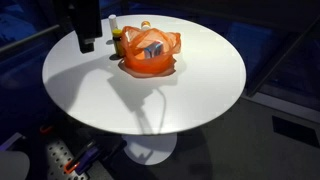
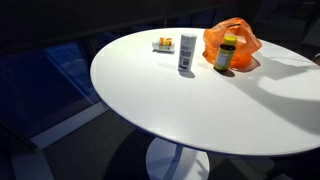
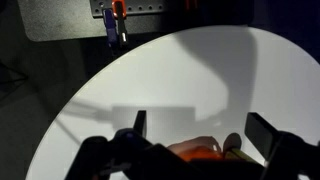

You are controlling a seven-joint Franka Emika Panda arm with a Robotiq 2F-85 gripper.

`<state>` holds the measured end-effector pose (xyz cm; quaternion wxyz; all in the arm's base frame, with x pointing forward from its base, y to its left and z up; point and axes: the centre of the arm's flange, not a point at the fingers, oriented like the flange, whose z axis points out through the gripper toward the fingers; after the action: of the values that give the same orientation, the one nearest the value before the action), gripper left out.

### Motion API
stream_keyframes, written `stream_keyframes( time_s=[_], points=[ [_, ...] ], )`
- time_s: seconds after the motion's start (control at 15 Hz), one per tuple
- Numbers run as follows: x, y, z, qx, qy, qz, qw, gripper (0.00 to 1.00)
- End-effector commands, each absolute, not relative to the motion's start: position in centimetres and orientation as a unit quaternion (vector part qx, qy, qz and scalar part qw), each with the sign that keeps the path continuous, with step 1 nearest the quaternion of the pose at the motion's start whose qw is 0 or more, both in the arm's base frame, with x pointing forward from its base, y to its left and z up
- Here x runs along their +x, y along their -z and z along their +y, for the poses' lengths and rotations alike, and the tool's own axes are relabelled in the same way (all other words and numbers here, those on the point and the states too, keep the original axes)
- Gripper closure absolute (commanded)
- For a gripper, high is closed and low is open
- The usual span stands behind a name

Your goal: Put the yellow and black container in the orange plastic bag

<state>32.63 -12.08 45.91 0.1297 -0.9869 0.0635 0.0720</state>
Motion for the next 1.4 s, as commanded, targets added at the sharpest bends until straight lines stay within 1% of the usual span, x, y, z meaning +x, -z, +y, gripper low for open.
stream_keyframes(
  time_s=[0.0, 0.2, 0.4, 0.6, 1.0, 1.33],
  points=[
    [32.6, -45.9, -12.1, -0.987, -0.072, 0.063, 0.13, 0.0],
    [32.6, -45.9, -12.1, -0.987, -0.072, 0.063, 0.13, 0.0],
    [33.8, -46.7, -11.5, -0.988, -0.059, 0.068, 0.126, 0.0],
    [35.2, -47.6, -10.5, -0.991, -0.044, 0.059, 0.108, 0.0],
    [39.5, -49.0, -7.4, -0.996, -0.016, 0.041, 0.073, 0.0],
    [44.0, -49.3, -4.3, -0.997, -0.011, 0.042, 0.057, 0.0]
  ],
)
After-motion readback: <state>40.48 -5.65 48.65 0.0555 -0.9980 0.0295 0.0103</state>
